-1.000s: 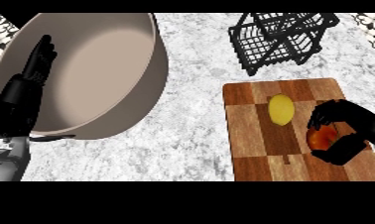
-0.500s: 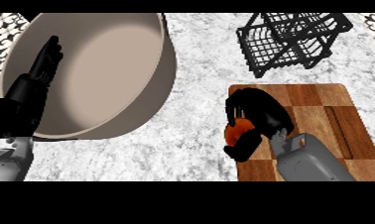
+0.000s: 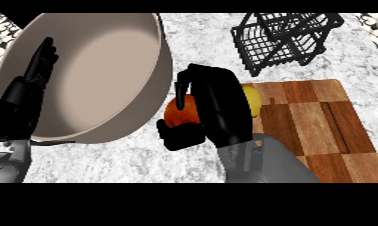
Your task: Pick the tomato from the cutting board and place it in the tiered basket
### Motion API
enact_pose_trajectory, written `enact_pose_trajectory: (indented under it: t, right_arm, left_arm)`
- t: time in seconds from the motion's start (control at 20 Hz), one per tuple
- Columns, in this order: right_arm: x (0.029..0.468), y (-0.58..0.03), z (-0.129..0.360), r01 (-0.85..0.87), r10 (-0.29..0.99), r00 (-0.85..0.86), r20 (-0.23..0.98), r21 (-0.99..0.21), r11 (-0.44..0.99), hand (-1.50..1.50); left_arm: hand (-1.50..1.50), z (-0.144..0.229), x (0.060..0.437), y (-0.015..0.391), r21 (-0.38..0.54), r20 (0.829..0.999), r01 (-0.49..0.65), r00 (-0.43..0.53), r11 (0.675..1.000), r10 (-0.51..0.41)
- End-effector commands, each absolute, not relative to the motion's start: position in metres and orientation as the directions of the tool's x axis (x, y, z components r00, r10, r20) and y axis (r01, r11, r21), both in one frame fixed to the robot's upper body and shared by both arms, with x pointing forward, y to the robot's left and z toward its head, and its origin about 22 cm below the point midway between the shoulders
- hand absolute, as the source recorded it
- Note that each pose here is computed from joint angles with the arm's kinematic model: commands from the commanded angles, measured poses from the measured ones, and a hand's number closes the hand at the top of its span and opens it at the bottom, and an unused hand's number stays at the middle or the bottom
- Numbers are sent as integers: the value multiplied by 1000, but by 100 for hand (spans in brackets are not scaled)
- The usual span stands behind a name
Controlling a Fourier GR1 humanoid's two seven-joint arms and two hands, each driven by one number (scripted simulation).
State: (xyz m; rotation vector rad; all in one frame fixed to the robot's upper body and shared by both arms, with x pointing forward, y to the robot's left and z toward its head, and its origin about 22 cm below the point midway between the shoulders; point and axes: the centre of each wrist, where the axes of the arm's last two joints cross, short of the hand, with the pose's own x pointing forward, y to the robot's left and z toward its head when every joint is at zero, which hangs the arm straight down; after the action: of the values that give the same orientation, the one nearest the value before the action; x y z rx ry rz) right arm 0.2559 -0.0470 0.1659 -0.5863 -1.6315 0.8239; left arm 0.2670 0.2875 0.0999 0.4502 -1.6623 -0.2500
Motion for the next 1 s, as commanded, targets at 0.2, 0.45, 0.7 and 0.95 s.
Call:
enact_pose_trajectory:
  t: [0.2,0.45,0.7,0.95]
  right_arm:
    - [259,-62,233,218,788,-238,568,-759,613,150]
    - [276,-66,273,263,862,-188,472,-821,507,150]
    - [299,-86,284,184,780,-218,587,-760,623,150]
    - [330,-99,284,219,864,-205,461,-838,499,150]
  left_arm:
    - [0,40,260,296,424,906,-137,50,895,-421]
    - [0,60,270,295,402,916,-128,33,907,-401]
    - [0,47,262,301,411,911,-143,32,900,-411]
    - [0,52,258,289,408,913,-103,26,907,-408]
